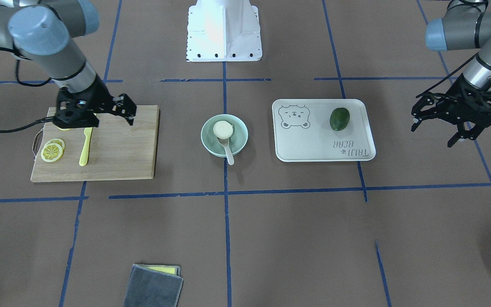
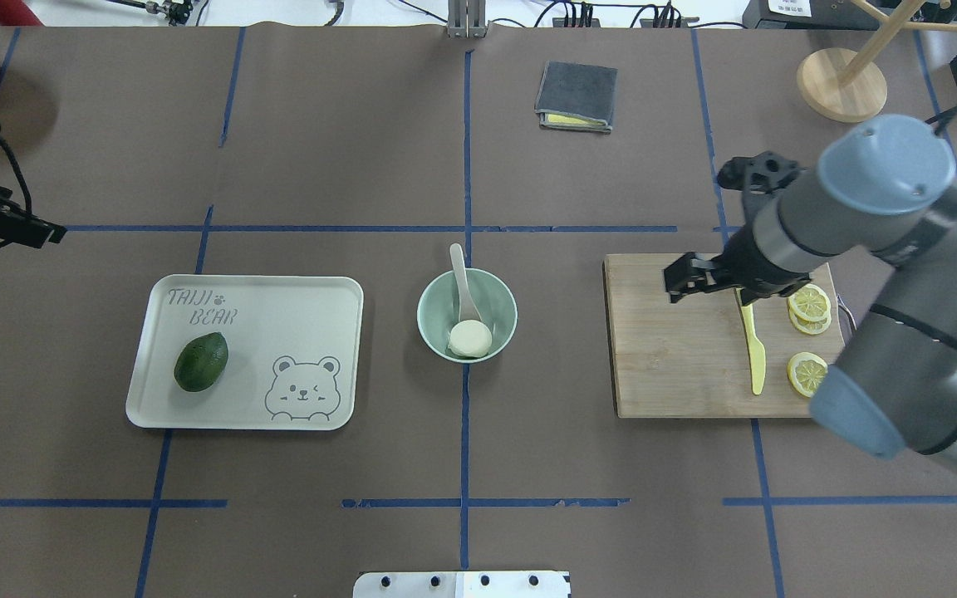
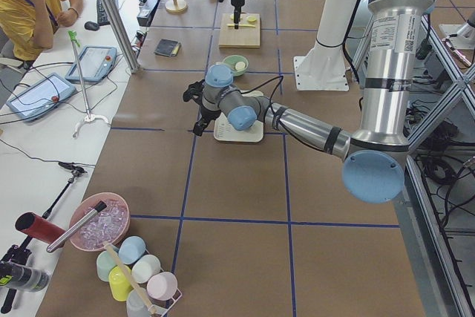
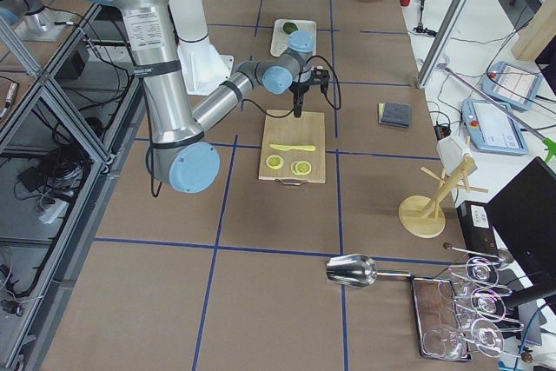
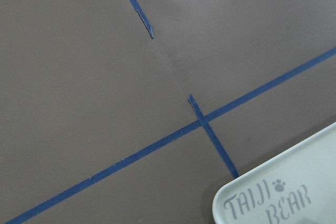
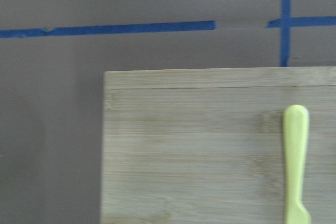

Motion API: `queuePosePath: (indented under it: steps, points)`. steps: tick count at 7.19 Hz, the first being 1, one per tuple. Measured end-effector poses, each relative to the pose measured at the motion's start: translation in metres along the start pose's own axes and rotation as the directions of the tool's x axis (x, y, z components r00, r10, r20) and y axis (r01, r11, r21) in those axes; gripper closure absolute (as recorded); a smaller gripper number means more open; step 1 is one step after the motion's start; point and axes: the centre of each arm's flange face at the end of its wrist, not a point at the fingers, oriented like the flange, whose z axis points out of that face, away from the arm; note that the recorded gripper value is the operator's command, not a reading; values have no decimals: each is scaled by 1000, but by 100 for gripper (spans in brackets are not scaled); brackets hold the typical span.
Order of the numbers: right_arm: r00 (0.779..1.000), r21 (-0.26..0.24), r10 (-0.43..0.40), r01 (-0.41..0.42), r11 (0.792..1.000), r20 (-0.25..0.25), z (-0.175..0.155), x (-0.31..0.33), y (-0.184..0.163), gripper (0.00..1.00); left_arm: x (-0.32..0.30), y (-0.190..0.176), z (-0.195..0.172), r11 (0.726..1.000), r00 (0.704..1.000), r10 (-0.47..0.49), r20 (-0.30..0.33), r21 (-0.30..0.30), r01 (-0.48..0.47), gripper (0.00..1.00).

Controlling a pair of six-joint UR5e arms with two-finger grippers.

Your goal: Put spoon and bun in bowl

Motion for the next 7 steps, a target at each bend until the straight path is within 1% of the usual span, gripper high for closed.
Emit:
queuePosePath:
  steps: [2,3,4,5,6,7]
  points:
    - [996,-26,-85,84,996,-28,-32,124,1,0,-69,39,-30,999,998,50,33,-18,-49,1]
    - [992,-31,-123,122,992,-35,-51,188,2,0,-106,59,-52,997,996,70,56,-37,-68,1]
    - [989,-35,-146,145,989,-33,-66,249,2,0,-135,74,-72,996,995,70,75,-62,-65,0]
    - [985,-40,-168,167,985,-27,-75,303,6,0,-157,85,-88,995,995,42,90,-89,-34,0]
    - [981,-46,-193,191,980,-28,-85,350,12,0,-170,93,-96,992,996,-4,93,-125,16,0]
    - [977,-57,-213,211,976,-28,-94,383,18,0,-176,102,-97,985,995,-51,83,-159,63,0]
